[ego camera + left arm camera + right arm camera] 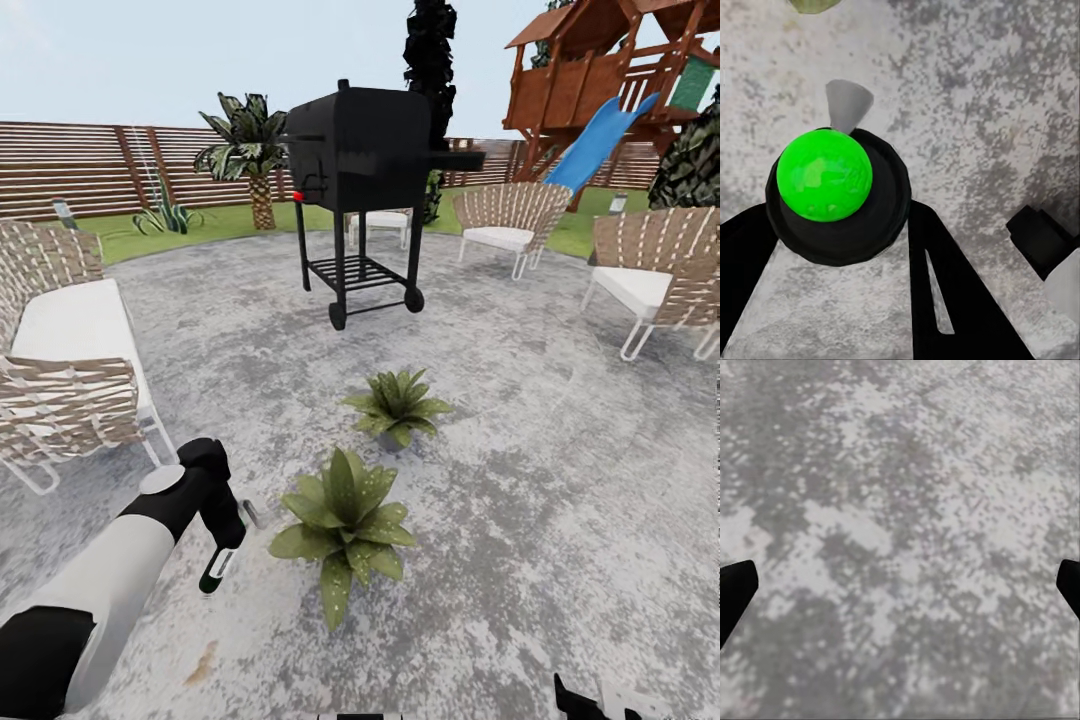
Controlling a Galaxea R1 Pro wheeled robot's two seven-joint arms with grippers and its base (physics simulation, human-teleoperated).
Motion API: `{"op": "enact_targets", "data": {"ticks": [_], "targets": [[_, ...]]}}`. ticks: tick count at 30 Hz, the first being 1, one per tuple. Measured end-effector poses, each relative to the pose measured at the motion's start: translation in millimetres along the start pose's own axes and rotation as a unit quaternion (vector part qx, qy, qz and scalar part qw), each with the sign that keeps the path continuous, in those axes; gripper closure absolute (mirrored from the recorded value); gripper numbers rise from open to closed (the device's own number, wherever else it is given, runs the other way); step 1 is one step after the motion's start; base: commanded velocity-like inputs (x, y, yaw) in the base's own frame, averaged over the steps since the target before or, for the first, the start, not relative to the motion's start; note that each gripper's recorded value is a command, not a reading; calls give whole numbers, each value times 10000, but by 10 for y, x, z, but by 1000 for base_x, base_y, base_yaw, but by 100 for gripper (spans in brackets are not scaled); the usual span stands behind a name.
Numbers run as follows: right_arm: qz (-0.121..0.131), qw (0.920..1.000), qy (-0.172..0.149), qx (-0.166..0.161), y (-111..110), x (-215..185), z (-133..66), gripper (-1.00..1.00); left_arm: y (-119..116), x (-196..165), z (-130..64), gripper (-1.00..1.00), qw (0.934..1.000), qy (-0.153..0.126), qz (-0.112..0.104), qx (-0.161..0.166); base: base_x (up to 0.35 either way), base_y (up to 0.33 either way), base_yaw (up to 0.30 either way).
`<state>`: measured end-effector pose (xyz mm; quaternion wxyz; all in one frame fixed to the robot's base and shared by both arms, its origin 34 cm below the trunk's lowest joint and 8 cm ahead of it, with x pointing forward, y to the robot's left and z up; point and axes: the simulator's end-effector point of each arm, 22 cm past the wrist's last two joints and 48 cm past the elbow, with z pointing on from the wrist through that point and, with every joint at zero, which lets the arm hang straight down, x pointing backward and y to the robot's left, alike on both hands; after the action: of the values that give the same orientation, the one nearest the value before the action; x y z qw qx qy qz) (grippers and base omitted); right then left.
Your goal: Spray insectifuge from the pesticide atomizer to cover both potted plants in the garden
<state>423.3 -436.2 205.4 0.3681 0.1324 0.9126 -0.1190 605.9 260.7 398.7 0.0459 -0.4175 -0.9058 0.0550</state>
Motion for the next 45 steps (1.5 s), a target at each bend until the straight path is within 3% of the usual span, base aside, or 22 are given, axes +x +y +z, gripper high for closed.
{"op": "enact_targets", "data": {"ticks": [8,13,15,19,22,29,38,45], "targets": [[3,10000,-2,4,-2,0,1,-100,-134,-168,5,100,9999,-73,108,68,34,78,-262],[5,10000,-1,0,3,3,-1,-100,-26,-425,-416,100,9996,-257,-63,94,0,1,-245],[6,10000,-2,1,4,2,0,-100,14,-384,-495,100,10000,3,-10,62,0,0,-85],[-21,10000,-2,-14,2,2,-1,-100,246,-236,-601,100,9979,485,63,-420,0,0,-15],[-40,10000,-3,-5,-24,-1,1,-100,303,-166,-602,100,9965,624,82,-548,0,0,-1],[-39,10000,-3,-3,-25,-1,3,-100,277,-166,-568,100,9967,623,87,-515,-127,46,0],[-31,10000,0,-1,-19,3,0,-100,272,-179,-577,100,9967,615,85,-519,-147,279,-154],[-25,10000,-7,1,-18,-6,1,-100,302,-288,-690,100,9970,400,118,-647,122,312,-262]]}}
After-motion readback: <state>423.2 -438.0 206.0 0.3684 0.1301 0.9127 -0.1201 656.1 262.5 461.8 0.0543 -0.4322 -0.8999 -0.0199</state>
